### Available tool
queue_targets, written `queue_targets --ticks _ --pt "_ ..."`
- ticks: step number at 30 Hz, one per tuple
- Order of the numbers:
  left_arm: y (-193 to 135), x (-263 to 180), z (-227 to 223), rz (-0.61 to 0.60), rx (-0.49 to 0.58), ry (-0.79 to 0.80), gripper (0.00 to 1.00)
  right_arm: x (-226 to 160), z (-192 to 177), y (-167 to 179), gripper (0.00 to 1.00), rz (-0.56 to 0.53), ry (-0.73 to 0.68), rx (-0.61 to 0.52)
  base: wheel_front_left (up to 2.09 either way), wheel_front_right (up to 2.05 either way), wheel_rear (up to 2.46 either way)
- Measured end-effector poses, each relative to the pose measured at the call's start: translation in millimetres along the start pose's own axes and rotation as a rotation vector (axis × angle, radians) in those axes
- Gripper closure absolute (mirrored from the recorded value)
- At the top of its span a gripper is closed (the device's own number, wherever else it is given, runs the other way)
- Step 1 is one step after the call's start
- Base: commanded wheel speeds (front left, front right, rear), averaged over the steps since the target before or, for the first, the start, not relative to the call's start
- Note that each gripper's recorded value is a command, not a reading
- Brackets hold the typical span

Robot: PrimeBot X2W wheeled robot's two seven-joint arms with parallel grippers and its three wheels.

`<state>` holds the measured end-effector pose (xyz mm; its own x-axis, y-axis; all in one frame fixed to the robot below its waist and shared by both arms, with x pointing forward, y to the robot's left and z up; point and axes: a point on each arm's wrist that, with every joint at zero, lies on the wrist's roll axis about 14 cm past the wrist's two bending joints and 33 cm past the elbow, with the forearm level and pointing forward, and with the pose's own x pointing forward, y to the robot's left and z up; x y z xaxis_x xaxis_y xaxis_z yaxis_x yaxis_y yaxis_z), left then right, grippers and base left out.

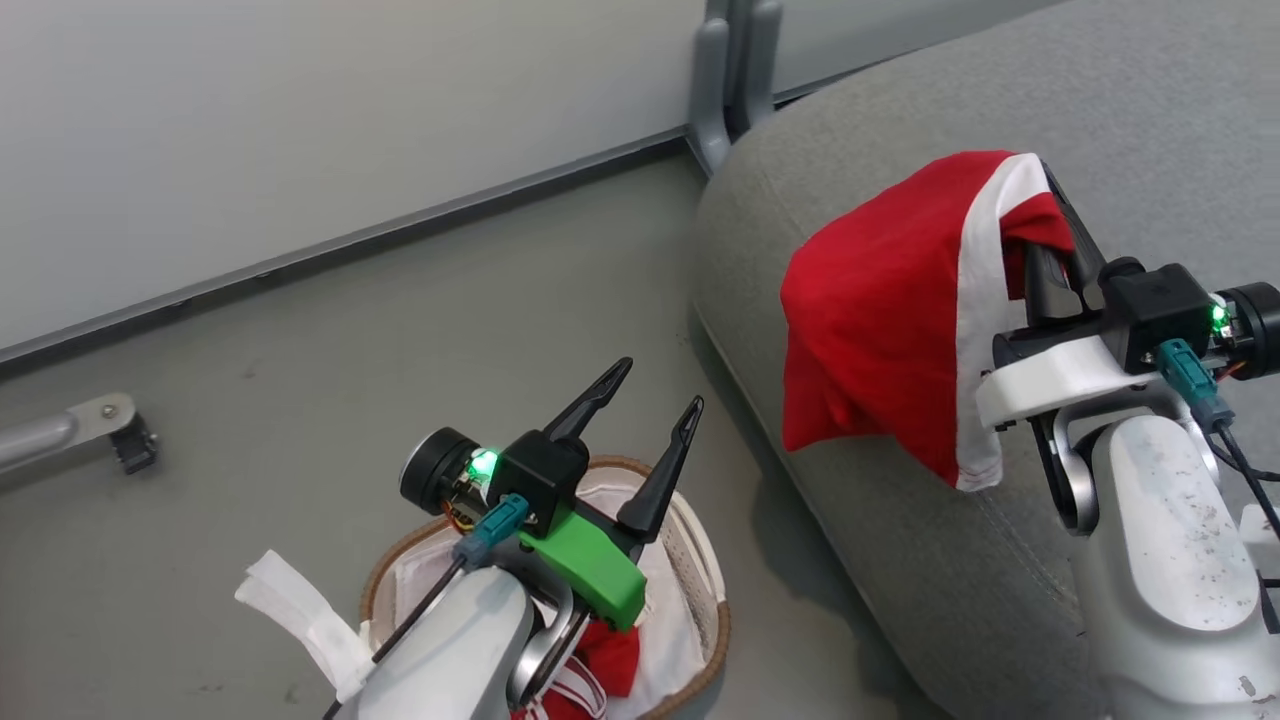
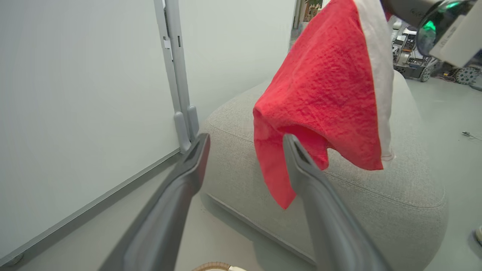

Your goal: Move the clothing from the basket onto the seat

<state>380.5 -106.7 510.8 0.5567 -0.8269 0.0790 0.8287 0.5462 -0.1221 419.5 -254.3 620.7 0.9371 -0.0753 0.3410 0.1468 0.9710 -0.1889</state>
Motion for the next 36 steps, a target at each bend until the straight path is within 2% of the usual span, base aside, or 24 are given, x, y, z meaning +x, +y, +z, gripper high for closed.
queue_targets --ticks 7,17,20,24,32,36 --pt "-25 30 -20 -0.15 -0.02 0.025 0.0 -21 -22 -47 1.0 -0.123 0.08 -0.035 0.0 0.0 0.0" --pt "-38 49 -45 -0.253 -0.095 0.034 0.0 -30 -63 -77 1.0 -0.2 0.204 -0.093 0.0 0.0 0.0" --pt "-35 52 -43 -0.255 -0.101 0.015 0.0 -14 -66 -77 1.0 -0.192 0.203 -0.13 0.0 0.0 0.0" --pt "-22 49 -45 -0.229 -0.097 0.013 0.0 26 -54 -80 1.0 -0.162 0.142 -0.195 0.0 0.0 0.0" --pt "1 34 -50 -0.168 -0.088 0.013 0.0 108 -5 -132 1.0 -0.255 -0.026 -0.25 0.0 0.0 0.0" --pt "18 26 -53 -0.121 -0.084 0.015 0.0 141 15 -141 1.0 -0.274 -0.087 -0.245 0.0 0.0 0.0"
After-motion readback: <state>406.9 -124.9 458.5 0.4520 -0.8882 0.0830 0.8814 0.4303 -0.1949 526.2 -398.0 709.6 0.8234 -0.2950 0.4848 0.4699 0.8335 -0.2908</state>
